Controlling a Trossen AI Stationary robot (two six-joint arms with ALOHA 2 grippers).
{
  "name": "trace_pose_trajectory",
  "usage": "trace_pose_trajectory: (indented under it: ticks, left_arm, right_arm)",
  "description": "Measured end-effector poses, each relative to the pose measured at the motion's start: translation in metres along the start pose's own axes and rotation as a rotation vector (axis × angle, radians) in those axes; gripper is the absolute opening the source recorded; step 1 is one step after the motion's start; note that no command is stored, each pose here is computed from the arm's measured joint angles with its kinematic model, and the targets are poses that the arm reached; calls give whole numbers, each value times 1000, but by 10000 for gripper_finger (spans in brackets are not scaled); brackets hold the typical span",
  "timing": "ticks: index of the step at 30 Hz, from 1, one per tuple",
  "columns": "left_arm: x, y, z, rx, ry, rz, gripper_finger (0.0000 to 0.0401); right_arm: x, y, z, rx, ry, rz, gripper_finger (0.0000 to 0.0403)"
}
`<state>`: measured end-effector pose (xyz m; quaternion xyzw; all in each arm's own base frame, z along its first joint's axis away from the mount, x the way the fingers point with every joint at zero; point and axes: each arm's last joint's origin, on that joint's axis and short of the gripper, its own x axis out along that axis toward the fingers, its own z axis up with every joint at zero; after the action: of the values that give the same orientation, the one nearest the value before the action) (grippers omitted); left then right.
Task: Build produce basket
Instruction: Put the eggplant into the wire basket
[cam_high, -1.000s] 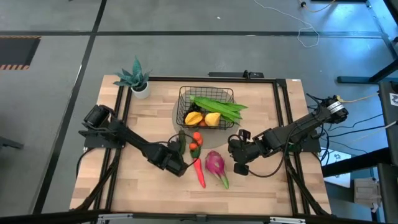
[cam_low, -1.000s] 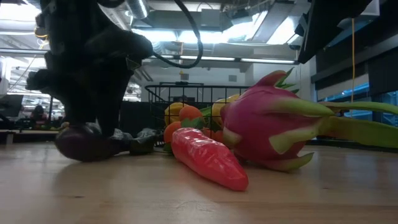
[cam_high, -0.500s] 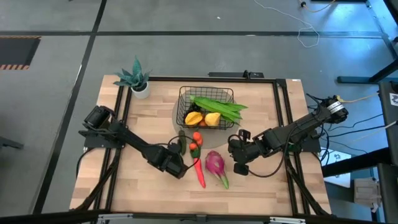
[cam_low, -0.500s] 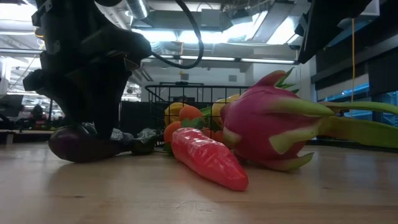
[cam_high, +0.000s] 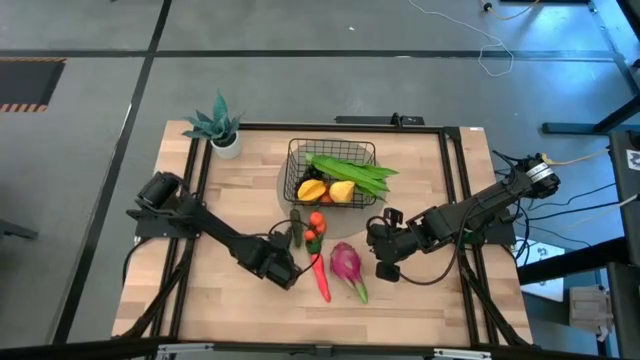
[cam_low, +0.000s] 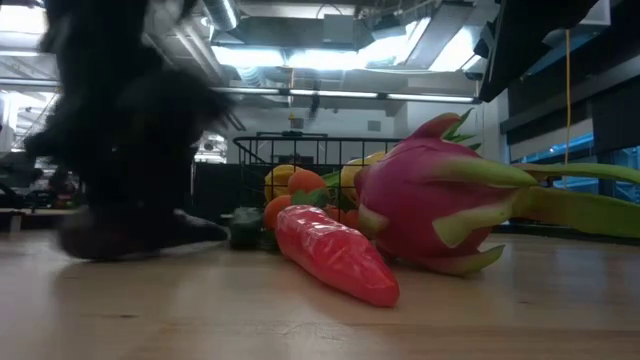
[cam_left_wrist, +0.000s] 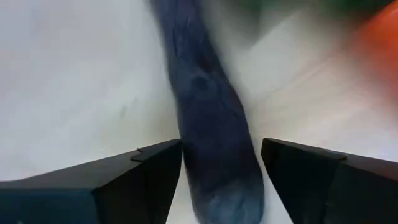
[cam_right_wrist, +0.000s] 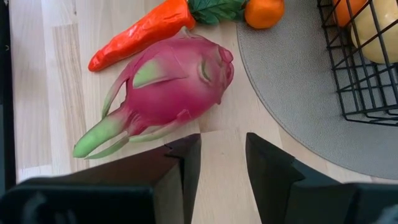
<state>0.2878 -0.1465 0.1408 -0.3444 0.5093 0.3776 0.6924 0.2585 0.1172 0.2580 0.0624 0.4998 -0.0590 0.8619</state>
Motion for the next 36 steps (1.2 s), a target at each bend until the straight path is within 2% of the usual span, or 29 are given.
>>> trace_pose_trajectory:
  ticks: [5,12,16,22,26,31,33,36]
  left_arm:
    - [2,0,-2,5,-3,13,233]
    - [4,0,-4,16,-4,21,222]
    - [4,0,-3,41,29,23,194]
    - [-6,-1,-1,47,90,-14,130]
    - [-35,-10,1,68,129,-108,117]
    - [-82,-14,6,224,99,-184,117]
    - [-106,-15,13,282,47,-239,117]
    - [-137,-18,31,375,-127,-310,117]
  right_arm:
    - [0,0,0,-4,-3,-7,116]
    - [3,-1,-3,-9,4,-18,116]
    - [5,-2,-6,-12,14,-25,116]
    - [5,-1,-6,-4,16,-19,116]
    - [5,-1,-6,-5,17,-18,116]
    - [5,-1,-6,-7,18,-18,116]
    - [5,-1,-6,-8,18,-18,116]
    - [5,-1,-6,-8,18,-18,116]
